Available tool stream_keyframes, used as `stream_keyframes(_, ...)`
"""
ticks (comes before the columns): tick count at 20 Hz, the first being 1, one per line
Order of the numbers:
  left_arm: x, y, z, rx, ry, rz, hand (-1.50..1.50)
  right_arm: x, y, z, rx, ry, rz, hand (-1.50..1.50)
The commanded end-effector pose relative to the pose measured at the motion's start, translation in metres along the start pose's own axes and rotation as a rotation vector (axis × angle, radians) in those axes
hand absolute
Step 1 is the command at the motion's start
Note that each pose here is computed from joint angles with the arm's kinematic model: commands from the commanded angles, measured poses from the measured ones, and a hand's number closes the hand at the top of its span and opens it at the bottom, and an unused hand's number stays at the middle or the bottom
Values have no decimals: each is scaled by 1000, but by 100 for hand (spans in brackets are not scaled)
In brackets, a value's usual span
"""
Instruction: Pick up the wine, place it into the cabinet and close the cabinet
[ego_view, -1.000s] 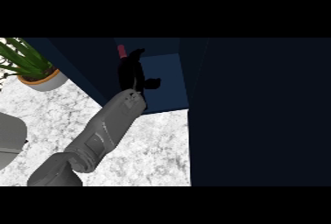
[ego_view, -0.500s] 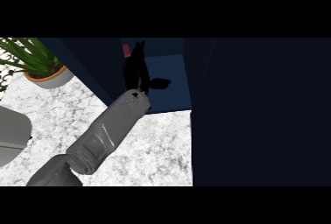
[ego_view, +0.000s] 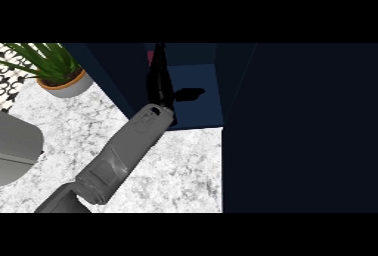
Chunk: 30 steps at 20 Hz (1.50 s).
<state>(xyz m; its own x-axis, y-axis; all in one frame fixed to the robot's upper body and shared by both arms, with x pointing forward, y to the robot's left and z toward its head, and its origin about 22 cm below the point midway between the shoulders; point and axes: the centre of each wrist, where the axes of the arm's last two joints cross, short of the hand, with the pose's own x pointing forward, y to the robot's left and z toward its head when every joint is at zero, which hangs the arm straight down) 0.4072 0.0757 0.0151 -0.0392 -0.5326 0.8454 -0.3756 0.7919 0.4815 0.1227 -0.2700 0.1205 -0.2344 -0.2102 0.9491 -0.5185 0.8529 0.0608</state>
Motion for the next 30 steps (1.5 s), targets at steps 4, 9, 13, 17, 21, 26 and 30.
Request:
stream_keyframes(4, 1, 1, 9, 89, -21, 165, -150, 23, 18, -1, -4, -34, 9, -150)
stream_keyframes(9, 9, 6, 11, 93, -33, 319, -150, 33, 34, 5, -5, -35, -13, -150)
stream_keyframes(13, 22, 4, 12, 43, -50, 369, -150, 31, 23, 9, -12, -28, 17, -150)
stream_keyframes(17, 21, 4, 29, -32, -80, 419, -150, 35, 33, 6, -52, -43, 19, -150)
stream_keyframes(21, 16, 6, 57, -92, -104, 449, -150, 35, 33, 2, -48, -22, 31, -150)
stream_keyframes(26, 15, 25, 71, -132, -132, 529, -150, 27, 36, -5, -76, -37, 33, -150)
stream_keyframes(30, 15, 40, 103, -146, -106, 612, -150, 36, 35, 4, -75, -19, 42, -150)
